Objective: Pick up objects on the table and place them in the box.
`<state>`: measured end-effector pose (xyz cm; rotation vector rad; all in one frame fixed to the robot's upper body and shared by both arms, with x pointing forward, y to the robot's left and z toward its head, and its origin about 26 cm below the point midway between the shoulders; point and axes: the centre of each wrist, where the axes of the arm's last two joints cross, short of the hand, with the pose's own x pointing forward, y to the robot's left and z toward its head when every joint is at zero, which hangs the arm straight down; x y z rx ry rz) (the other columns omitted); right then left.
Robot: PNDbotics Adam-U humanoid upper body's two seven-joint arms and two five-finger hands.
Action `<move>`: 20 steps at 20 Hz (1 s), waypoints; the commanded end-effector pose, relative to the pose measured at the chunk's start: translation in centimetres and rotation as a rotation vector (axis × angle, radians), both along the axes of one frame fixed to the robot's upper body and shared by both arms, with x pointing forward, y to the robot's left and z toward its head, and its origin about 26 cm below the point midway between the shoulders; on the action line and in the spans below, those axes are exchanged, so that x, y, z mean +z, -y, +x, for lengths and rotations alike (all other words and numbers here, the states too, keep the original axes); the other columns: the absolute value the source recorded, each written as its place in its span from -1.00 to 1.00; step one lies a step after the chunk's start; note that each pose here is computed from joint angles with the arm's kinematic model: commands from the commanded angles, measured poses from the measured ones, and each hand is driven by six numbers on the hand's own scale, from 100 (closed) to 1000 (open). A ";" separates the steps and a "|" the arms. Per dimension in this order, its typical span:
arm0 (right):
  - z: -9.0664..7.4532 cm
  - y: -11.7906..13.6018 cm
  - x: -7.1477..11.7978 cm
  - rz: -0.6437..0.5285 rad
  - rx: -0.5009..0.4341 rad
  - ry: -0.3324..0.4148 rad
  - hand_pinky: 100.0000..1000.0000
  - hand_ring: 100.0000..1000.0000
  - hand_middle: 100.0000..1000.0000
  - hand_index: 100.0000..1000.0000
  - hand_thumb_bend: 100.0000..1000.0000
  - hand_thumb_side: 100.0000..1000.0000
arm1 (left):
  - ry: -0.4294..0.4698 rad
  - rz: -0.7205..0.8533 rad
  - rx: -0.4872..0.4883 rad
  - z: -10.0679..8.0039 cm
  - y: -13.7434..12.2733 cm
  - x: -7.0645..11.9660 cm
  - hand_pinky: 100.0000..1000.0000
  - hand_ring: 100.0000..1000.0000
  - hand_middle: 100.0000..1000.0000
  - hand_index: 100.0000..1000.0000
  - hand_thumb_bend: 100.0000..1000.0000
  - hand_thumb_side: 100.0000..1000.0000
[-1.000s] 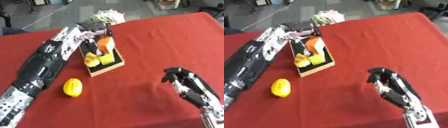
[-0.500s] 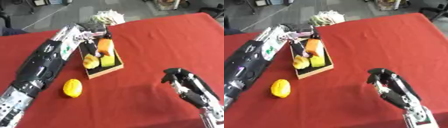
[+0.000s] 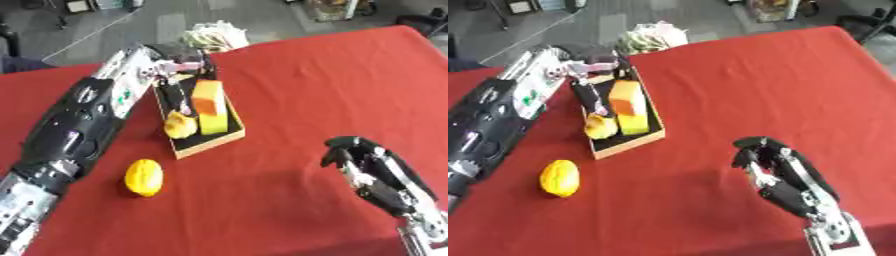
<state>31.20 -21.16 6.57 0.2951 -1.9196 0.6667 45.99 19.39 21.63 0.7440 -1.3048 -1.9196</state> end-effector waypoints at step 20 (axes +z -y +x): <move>0.0 0.5 0.1 -0.017 -0.026 0.011 0.40 0.09 -0.01 0.41 -1.00 -0.32 | 0.134 -0.123 0.552 0.2 -14.5 2.1 0.76 0.56 0.60 0.73 0.35 -0.79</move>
